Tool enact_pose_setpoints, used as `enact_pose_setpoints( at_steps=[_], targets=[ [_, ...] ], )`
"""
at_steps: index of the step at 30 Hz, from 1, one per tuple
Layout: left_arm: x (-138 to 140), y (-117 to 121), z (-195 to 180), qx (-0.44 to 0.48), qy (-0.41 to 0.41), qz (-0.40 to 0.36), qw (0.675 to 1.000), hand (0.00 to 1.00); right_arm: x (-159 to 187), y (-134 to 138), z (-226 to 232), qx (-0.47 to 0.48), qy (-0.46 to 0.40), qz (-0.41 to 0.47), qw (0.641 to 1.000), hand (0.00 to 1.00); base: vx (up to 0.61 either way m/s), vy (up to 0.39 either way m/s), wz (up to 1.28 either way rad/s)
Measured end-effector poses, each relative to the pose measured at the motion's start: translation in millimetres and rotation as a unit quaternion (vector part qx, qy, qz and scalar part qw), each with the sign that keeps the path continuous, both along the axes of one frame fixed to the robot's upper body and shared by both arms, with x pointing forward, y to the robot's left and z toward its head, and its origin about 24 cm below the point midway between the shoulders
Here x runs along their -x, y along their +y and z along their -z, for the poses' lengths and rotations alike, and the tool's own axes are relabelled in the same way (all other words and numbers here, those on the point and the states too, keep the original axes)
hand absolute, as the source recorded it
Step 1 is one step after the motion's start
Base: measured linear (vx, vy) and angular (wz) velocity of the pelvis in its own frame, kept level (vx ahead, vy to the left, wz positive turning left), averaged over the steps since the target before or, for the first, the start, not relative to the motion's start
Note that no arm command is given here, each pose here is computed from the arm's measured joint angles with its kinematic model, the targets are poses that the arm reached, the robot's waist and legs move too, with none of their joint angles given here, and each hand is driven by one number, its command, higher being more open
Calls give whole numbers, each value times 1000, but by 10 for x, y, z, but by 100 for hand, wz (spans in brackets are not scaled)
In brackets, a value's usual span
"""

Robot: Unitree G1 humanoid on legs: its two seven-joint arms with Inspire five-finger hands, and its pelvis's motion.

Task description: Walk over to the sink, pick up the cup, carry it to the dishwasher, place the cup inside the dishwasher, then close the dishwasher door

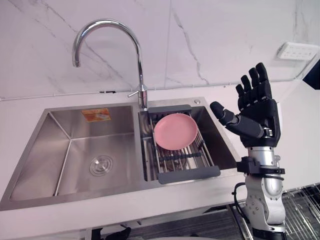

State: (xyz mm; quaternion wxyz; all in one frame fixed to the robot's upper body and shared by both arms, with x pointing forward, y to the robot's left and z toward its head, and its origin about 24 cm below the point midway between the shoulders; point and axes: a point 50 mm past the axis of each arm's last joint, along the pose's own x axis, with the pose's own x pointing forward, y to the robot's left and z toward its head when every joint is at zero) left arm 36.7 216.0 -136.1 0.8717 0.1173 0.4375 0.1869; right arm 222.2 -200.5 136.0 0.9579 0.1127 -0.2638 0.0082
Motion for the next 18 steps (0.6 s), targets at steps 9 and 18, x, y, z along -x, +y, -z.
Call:
enact_pose_setpoints(
  at_steps=[9, 18],
  targets=[
    [-58, 132, 45, 33, 10, 2, 999, 100, -11, -101, 160, -4, 39, 14, 999, 100, -34, 3, 4],
    [24, 377, 122, 56, 46, -49, 996, 100, -313, 38, -780, 609, -69, 49, 789, 100, -47, -15, 0]
  ],
)
